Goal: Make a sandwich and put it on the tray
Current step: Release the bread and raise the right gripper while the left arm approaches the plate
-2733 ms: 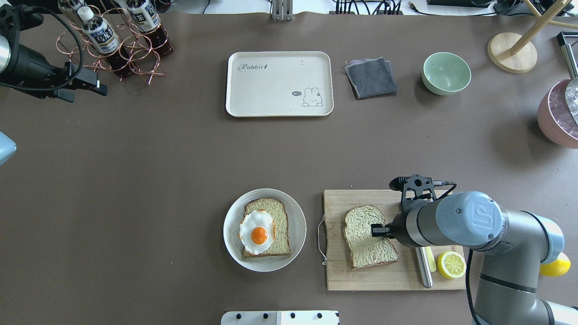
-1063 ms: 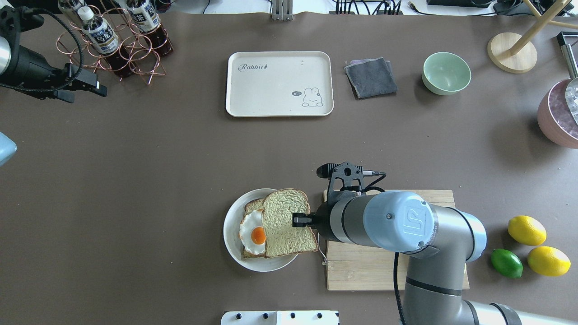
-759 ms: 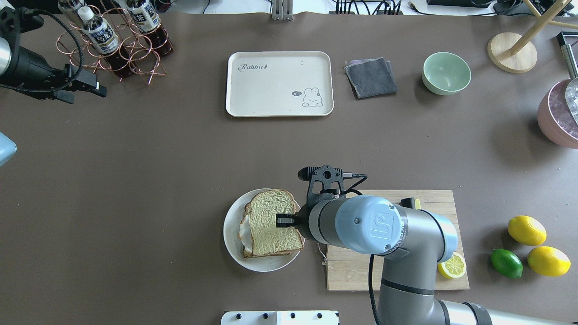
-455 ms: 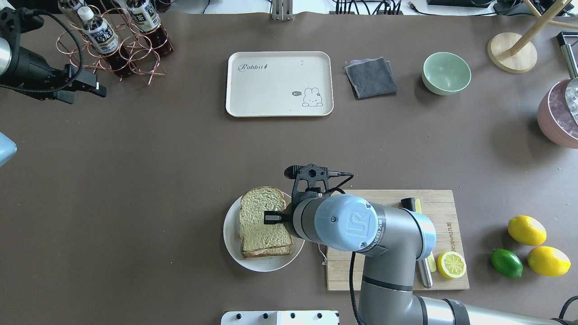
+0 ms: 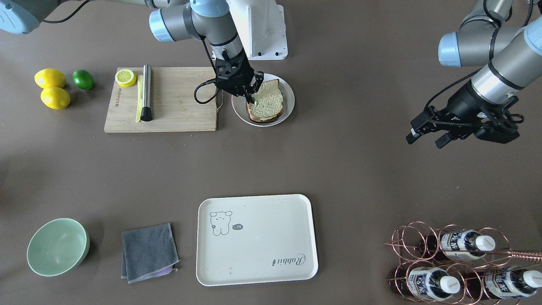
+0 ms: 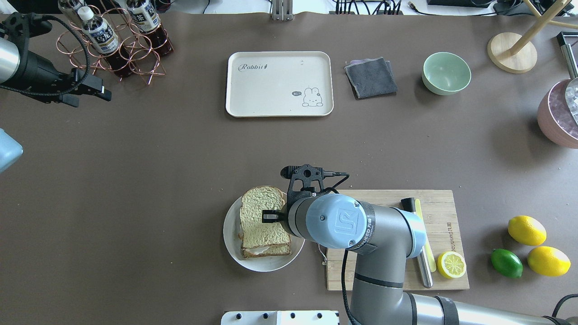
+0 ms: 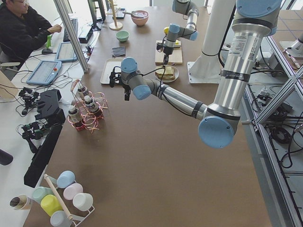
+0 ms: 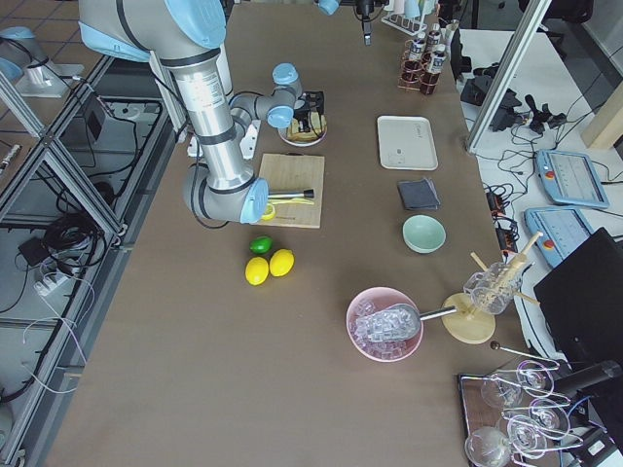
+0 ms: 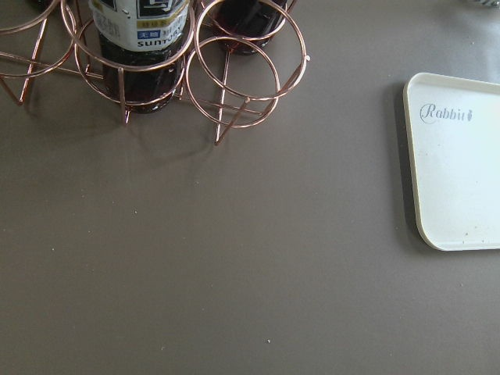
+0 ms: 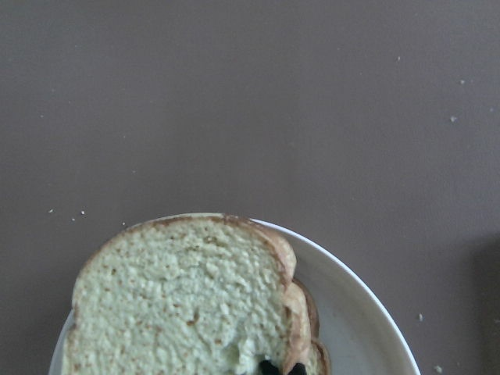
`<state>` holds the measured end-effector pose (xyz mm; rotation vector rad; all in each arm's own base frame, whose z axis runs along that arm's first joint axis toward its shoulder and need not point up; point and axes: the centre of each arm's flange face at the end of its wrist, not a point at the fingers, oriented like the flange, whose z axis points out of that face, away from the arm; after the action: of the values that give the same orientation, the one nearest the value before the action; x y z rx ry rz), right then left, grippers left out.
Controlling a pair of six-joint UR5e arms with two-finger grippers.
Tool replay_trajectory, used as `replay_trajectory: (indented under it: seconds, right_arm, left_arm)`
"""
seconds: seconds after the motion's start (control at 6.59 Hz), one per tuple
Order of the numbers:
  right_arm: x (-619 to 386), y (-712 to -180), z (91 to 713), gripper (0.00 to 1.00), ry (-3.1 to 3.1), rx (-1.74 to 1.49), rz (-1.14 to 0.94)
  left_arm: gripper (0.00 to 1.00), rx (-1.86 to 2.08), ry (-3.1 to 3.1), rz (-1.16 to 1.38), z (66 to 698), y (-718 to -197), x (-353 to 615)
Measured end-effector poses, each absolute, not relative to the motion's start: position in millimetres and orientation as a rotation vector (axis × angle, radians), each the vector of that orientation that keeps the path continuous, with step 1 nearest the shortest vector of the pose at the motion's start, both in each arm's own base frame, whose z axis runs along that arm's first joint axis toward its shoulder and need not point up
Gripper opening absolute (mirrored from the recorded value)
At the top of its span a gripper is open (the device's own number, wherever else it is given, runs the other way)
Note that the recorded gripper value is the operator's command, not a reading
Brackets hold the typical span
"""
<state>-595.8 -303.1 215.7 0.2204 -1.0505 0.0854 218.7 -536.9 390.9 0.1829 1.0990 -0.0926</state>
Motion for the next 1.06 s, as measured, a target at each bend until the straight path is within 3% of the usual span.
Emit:
replay_trajectory:
  seconds: [0.15, 1.06]
  right_arm:
    - [-595, -303, 215, 0.98, -1.052, 0.219, 0.085]
    - [-553, -327, 192, 1.00, -1.071, 0.197, 0.162]
  left_arm:
    - [0.97, 0.183, 1.099, -0.092, 391, -537, 219]
    - [0.97, 0.161, 1.133, -0.107, 357, -534, 258]
